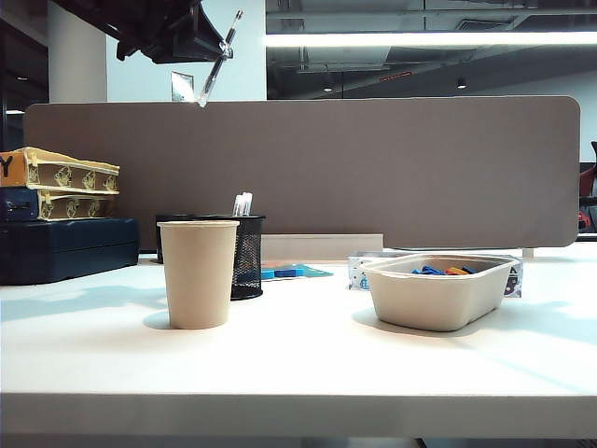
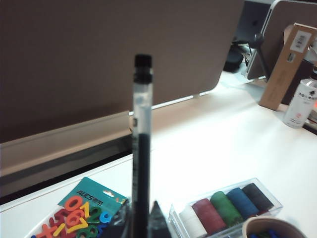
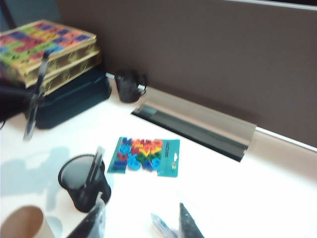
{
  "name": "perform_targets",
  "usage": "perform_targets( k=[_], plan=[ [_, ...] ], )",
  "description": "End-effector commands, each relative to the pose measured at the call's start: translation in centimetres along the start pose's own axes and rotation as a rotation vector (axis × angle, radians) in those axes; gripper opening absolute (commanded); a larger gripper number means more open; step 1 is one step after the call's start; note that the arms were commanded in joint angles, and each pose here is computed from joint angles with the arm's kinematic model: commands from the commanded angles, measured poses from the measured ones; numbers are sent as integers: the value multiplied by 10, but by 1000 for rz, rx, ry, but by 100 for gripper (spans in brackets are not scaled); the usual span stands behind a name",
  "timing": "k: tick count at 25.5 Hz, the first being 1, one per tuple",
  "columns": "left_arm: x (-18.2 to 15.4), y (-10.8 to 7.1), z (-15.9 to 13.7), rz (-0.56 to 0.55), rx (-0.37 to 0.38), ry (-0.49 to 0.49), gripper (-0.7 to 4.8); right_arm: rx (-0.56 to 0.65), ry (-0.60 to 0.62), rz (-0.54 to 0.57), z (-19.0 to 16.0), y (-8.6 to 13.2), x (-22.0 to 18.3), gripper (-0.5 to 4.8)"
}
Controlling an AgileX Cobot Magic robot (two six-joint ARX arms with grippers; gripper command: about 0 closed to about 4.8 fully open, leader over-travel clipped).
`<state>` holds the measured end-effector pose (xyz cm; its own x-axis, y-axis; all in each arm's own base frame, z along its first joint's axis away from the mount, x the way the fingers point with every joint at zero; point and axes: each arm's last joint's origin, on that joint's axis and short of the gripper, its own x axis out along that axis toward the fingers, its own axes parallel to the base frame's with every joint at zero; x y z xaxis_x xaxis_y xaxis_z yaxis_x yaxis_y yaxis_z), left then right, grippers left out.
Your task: Pick up one pen and put it in the pen container.
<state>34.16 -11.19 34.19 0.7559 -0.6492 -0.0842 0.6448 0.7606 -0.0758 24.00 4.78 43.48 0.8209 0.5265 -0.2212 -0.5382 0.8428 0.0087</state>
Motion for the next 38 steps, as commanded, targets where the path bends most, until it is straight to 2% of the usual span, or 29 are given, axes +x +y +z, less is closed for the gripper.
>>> perform_targets(
  k=[1,18,38],
  plan=[
    [6,3,-4,3,8,-8,16,-32,34,-8,-2,6,0,186],
    [44,23,-52,48,-17,49,16,-16,133,11,-32,8,14,185],
    [64,35,-91,78,-49,126,16,-19,123,10,-31,8,14,185]
  ],
)
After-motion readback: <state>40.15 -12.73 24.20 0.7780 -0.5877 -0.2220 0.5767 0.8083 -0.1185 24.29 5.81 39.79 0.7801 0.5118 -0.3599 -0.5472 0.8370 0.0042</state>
